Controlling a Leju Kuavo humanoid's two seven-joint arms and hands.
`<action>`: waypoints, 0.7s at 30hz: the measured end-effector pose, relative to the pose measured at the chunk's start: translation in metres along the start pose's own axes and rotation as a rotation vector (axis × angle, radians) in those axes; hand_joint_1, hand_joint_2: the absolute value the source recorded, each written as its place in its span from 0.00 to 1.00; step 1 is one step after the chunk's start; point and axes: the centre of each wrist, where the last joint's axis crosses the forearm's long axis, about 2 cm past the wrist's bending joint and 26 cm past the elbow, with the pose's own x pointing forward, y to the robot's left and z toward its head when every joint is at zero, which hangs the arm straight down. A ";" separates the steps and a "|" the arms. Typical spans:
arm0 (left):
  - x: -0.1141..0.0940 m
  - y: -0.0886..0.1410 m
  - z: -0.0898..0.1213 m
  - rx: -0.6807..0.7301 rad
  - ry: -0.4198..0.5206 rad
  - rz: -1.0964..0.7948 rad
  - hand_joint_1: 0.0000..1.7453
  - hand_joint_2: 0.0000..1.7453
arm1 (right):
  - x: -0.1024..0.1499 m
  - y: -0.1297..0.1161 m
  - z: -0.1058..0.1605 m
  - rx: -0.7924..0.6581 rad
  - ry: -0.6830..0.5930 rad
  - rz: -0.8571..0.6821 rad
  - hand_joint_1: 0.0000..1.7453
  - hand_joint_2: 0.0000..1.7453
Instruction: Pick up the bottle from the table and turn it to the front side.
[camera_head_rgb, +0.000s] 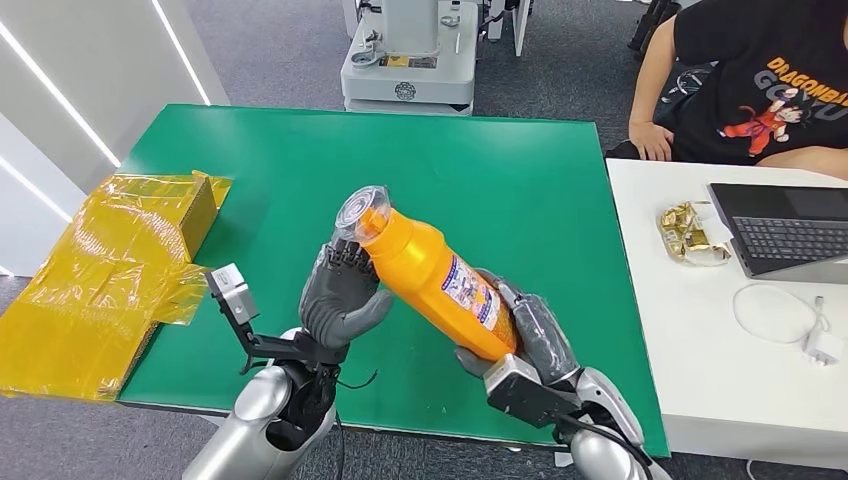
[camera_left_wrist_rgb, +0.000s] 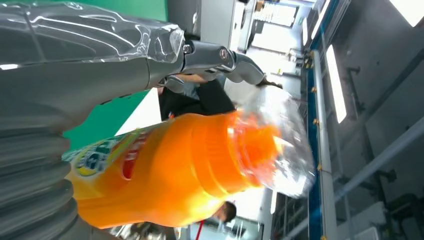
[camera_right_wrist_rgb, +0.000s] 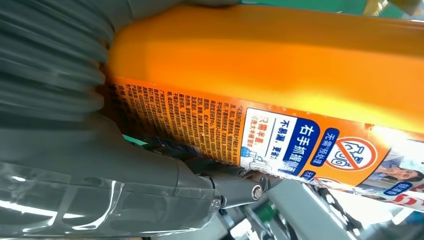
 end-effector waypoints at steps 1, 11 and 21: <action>0.000 0.000 0.000 0.004 -0.002 -0.013 0.00 1.00 | 0.000 0.001 0.000 0.018 0.010 -0.011 1.00 1.00; 0.000 0.002 0.000 0.024 -0.006 -0.048 0.00 1.00 | -0.001 0.002 -0.008 0.113 0.017 -0.024 1.00 1.00; 0.000 0.003 0.000 0.034 -0.009 -0.044 0.00 1.00 | 0.002 0.006 -0.013 0.146 -0.050 0.004 1.00 1.00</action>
